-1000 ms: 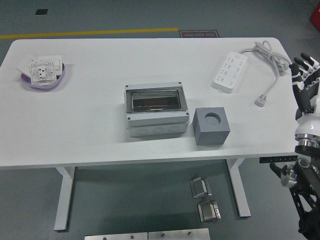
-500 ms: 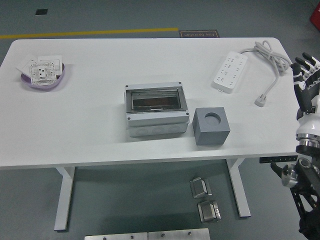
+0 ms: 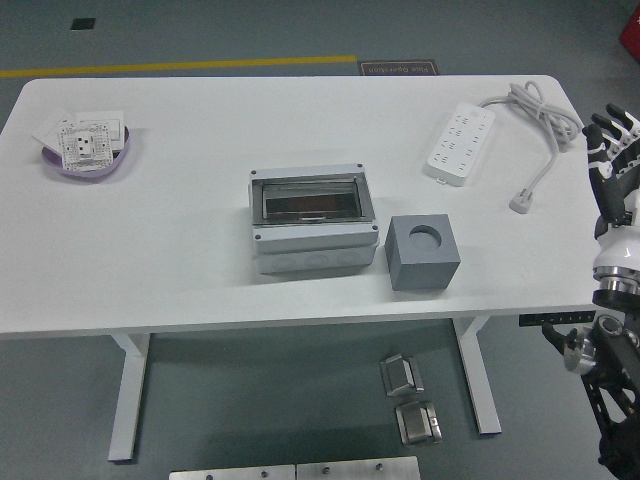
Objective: Pick up the cylinder from the cube,place it in the box,flap close box
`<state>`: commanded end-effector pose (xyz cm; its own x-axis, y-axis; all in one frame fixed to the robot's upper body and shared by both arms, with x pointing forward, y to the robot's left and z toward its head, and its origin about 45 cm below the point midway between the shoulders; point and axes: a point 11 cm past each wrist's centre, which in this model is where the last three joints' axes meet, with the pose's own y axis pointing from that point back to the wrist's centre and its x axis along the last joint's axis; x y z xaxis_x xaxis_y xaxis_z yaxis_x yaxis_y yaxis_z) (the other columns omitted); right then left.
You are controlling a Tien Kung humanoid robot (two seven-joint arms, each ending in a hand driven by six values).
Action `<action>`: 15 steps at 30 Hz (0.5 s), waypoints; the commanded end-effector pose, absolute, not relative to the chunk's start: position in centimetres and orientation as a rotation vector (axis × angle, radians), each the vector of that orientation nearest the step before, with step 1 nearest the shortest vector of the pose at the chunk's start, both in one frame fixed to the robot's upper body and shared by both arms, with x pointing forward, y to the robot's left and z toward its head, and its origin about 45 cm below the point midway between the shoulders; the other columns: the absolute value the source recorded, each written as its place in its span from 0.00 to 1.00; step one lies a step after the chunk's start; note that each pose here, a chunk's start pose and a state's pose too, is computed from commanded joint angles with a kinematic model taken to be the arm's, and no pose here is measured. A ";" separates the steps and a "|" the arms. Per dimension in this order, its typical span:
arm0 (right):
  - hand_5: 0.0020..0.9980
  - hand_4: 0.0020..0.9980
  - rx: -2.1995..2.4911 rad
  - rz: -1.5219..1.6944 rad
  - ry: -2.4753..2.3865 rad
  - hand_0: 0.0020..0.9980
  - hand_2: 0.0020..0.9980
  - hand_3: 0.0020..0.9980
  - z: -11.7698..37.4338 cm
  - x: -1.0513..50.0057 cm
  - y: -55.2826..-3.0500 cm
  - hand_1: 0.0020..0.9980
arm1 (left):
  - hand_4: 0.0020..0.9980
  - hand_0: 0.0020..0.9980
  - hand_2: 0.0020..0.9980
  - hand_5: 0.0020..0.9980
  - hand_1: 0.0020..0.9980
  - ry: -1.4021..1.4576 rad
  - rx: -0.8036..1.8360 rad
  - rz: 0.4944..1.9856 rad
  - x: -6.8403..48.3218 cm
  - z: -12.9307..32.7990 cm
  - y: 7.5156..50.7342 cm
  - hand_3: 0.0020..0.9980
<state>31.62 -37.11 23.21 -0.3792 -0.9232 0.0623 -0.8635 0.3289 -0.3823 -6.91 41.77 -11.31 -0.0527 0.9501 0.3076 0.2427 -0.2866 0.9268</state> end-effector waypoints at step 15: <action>0.57 0.87 -1.652 -0.539 2.420 0.74 0.71 0.75 23.2 31.7 -37.1 0.66 | 0.44 0.67 0.56 0.00 0.67 1.281 1.586 1.387 -6.9 -11.1 42.5 0.67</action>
<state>31.70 -37.07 23.23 -0.3758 -0.9242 0.0679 -0.8657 0.3240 -0.3815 -6.93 42.50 -11.06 -0.0436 0.9468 0.3190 0.2434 -0.2996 0.9225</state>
